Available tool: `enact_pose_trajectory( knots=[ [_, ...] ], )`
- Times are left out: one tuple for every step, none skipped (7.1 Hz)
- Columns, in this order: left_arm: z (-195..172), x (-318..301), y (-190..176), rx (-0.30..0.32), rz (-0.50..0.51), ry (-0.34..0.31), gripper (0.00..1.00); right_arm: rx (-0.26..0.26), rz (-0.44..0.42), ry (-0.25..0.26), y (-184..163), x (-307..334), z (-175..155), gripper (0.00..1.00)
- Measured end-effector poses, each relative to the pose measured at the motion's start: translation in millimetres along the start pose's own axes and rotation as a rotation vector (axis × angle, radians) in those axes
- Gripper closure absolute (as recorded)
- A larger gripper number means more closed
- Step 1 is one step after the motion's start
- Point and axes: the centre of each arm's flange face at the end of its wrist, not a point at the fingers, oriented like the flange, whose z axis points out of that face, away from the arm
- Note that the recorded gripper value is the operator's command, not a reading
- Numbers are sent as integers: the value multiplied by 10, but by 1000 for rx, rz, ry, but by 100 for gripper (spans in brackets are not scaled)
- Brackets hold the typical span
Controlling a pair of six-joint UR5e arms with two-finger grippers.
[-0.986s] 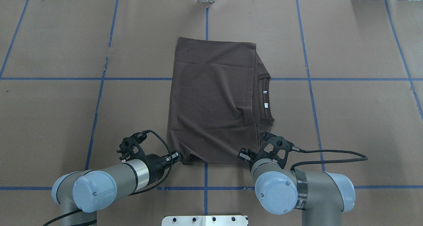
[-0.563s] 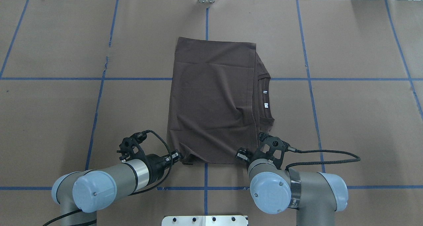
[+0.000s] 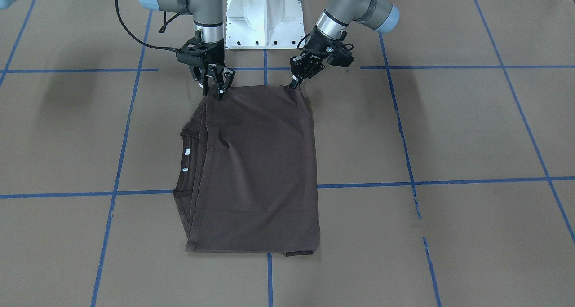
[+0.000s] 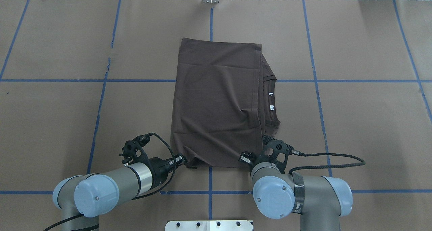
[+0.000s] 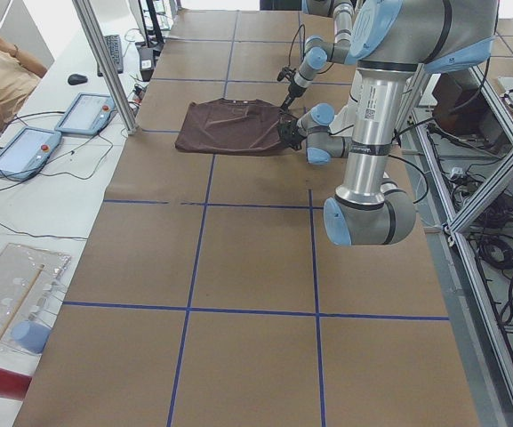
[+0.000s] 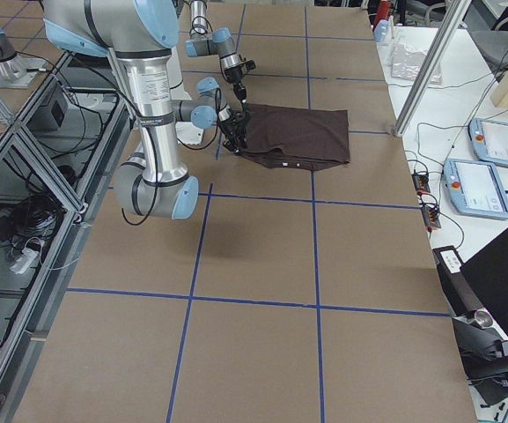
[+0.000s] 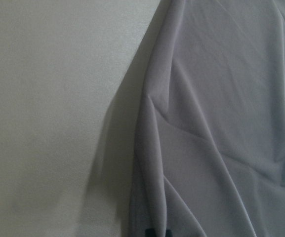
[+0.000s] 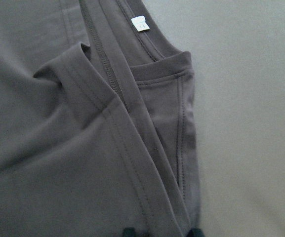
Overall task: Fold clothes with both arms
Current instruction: 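Lower both grippers onto the shirt edge nearest the robot and pinch it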
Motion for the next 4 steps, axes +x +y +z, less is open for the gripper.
enact_pose_trajectory(
  knots=[
    [0,0,-1,1,0,0,100,0,3,-5,-9,-21,-18,100],
    [0,0,-1,1,0,0,100,3,6,-9,-25,-34,-31,100],
    [0,1,-2,1,0,0,100,7,8,-14,-48,-45,-47,100],
    [-29,25,-18,0,2,5,100,7,14,-26,-85,-77,-106,100]
  ],
)
